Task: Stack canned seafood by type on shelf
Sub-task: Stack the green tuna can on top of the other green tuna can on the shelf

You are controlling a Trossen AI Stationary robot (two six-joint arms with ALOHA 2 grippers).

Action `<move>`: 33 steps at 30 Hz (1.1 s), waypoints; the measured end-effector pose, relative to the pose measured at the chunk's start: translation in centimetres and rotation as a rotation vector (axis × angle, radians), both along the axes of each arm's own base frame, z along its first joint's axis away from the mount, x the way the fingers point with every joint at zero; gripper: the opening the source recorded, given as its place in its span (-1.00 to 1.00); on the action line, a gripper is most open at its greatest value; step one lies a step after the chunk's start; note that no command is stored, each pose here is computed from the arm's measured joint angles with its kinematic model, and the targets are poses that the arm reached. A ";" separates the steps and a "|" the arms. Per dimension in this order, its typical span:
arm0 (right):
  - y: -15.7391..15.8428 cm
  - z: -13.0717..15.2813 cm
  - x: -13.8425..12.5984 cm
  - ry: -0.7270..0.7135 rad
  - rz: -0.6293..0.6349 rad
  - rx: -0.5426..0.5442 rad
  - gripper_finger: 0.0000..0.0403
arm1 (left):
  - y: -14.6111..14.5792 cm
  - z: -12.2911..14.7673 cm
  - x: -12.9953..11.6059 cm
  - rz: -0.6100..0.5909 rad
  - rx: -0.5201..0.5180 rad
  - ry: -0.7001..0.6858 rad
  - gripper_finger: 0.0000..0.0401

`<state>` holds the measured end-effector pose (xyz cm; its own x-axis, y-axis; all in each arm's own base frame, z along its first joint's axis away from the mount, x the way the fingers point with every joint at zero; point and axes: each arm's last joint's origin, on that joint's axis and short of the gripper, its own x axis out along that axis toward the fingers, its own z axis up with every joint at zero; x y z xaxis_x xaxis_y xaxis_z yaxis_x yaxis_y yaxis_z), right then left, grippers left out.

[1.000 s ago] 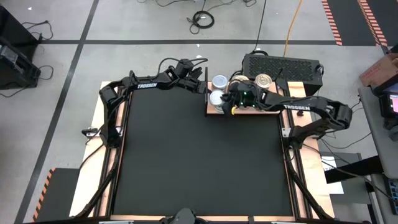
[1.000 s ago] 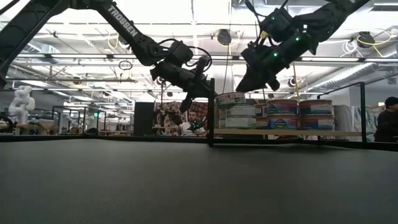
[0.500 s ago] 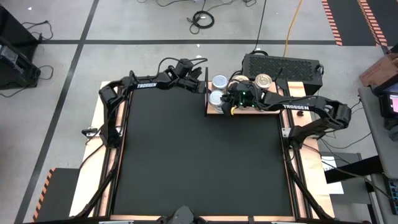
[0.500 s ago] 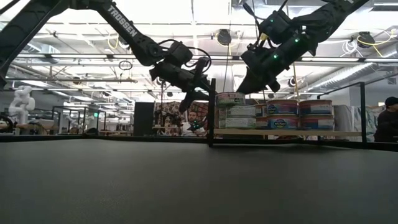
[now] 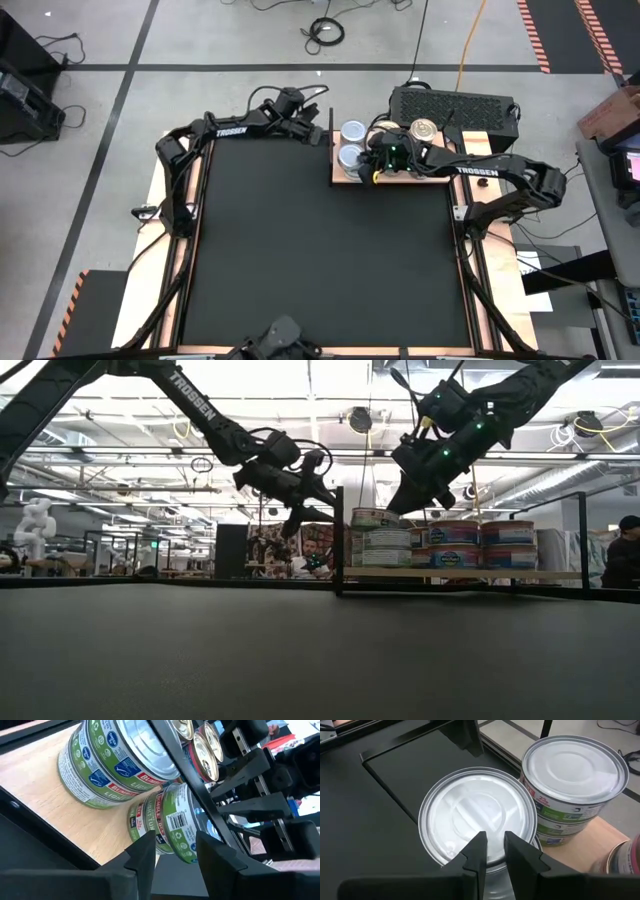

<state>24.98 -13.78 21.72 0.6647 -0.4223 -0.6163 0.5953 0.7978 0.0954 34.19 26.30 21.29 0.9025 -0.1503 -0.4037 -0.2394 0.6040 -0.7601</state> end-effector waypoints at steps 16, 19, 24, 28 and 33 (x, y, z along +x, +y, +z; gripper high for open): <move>0.5 0.7 -1.2 0.048 0.004 0.001 -0.69 | 1.5 2.7 -5.8 0.061 0.138 0.174 -0.29; 0.5 0.6 -1.2 0.053 0.002 0.004 -0.69 | 1.3 3.5 -6.5 0.074 0.165 0.188 -0.29; 0.4 0.7 -1.3 0.070 -0.037 -0.039 -0.69 | 1.0 5.2 -7.1 0.090 0.218 0.161 -0.29; 0.4 0.8 -1.2 0.063 -0.038 -0.060 -0.69 | 0.7 6.1 -7.4 0.107 0.251 0.157 -0.29; 0.8 1.7 -0.6 0.075 -0.009 -0.064 -0.69 | 0.6 6.5 -7.5 0.112 0.261 0.154 -0.29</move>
